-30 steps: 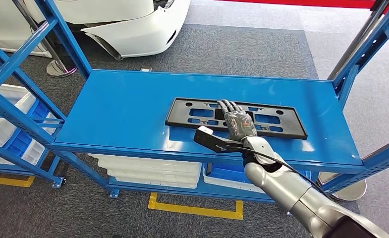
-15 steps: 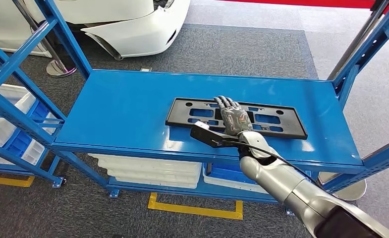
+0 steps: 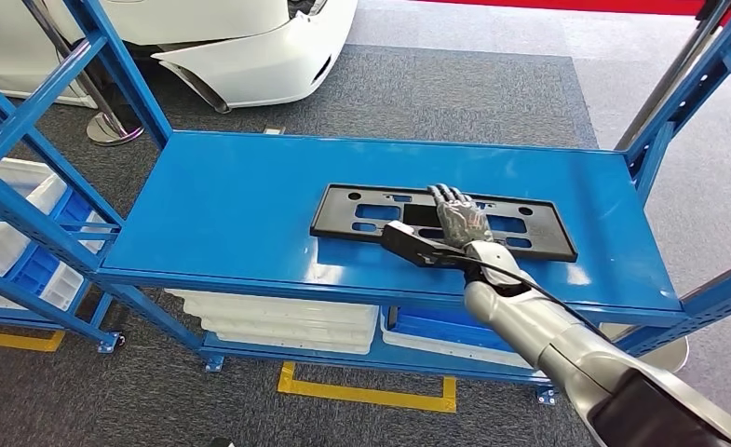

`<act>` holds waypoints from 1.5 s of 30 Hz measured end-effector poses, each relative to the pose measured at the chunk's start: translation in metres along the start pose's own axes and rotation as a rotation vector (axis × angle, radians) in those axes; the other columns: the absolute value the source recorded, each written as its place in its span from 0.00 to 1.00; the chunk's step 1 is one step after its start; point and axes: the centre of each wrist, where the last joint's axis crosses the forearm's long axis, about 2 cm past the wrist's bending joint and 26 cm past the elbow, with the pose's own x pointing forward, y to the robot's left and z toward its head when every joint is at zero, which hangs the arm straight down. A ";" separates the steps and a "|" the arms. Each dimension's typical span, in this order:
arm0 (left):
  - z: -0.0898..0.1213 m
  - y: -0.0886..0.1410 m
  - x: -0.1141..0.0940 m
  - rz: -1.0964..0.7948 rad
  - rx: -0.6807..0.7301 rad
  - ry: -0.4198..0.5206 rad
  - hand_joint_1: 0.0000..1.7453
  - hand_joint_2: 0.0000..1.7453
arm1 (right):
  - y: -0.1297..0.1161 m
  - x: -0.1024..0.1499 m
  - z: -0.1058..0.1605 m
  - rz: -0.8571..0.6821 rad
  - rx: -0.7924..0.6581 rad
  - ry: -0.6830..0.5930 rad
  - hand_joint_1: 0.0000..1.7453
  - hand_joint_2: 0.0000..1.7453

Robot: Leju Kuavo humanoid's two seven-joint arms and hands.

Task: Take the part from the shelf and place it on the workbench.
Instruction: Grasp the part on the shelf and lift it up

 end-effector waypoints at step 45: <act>-0.002 -0.020 0.003 -0.039 -0.023 -0.103 0.00 0.00 | -0.051 0.062 0.019 0.228 -0.293 -0.147 1.00 1.00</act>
